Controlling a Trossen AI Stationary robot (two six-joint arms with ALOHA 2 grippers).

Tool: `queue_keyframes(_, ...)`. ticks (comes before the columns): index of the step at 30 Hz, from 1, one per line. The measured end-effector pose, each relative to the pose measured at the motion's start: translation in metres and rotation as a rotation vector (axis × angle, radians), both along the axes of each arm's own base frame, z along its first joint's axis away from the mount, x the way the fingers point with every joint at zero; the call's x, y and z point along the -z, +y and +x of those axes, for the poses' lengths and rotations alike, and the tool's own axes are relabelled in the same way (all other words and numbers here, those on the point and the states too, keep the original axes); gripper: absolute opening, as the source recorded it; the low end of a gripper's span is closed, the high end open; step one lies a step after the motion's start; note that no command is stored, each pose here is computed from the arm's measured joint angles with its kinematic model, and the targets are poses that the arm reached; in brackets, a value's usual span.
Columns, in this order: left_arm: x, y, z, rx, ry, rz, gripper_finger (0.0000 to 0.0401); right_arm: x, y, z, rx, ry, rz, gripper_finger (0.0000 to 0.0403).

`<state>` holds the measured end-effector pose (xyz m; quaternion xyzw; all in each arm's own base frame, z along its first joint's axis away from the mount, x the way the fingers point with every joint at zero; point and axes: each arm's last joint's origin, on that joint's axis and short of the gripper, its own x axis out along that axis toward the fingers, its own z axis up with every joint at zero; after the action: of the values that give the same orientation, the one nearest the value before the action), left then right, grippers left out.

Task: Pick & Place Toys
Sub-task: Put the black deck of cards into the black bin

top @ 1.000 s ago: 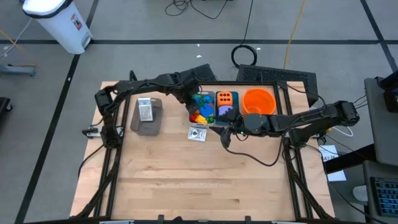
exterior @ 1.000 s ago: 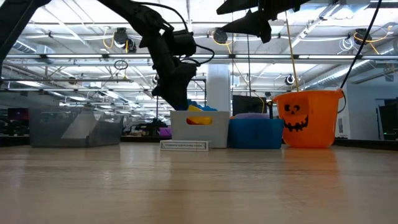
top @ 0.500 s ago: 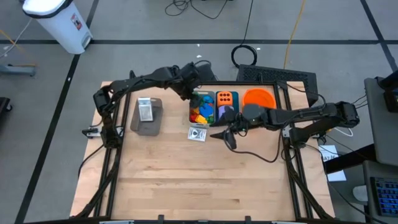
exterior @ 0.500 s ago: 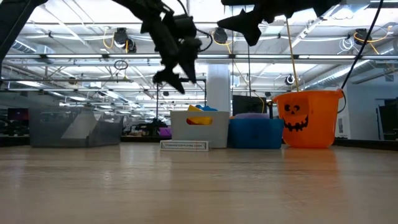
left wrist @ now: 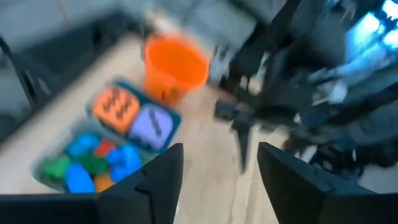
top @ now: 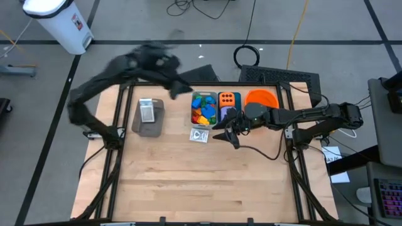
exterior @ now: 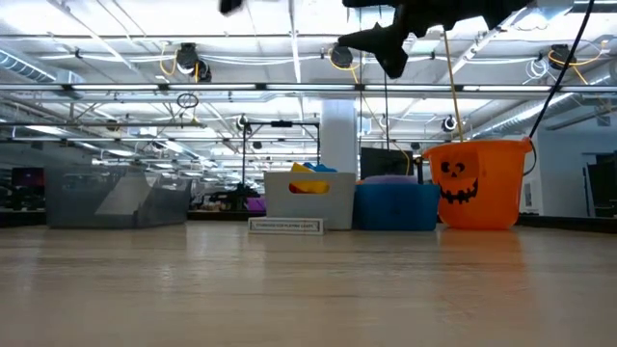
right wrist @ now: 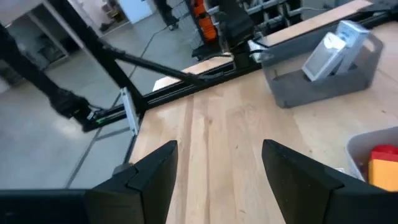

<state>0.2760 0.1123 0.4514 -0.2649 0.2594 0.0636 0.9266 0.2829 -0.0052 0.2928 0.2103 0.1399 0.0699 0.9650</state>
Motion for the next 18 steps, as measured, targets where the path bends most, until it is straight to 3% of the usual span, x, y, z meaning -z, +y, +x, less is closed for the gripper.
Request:
queue_keyframes(4,-0.039,-0.029,-0.047,-0.090,-0.125,0.140,0.0198,0.006,0.007,0.004,0.006,0.020,-0.025,0.0226)
queue_keyframes(9,-0.060,-0.059,-0.082,-0.126,-0.209,0.220,0.0182,0.032,0.024,0.020,0.003,0.111,-0.050,0.0226)
queue_keyframes(14,-0.059,-0.079,-0.095,-0.080,-0.227,0.234,0.0166,0.068,0.030,0.041,0.060,0.207,-0.069,0.0226)
queue_keyframes(18,-0.043,-0.090,-0.094,-0.031,-0.209,0.258,0.0152,0.093,0.029,0.055,0.137,0.251,-0.034,0.0226)
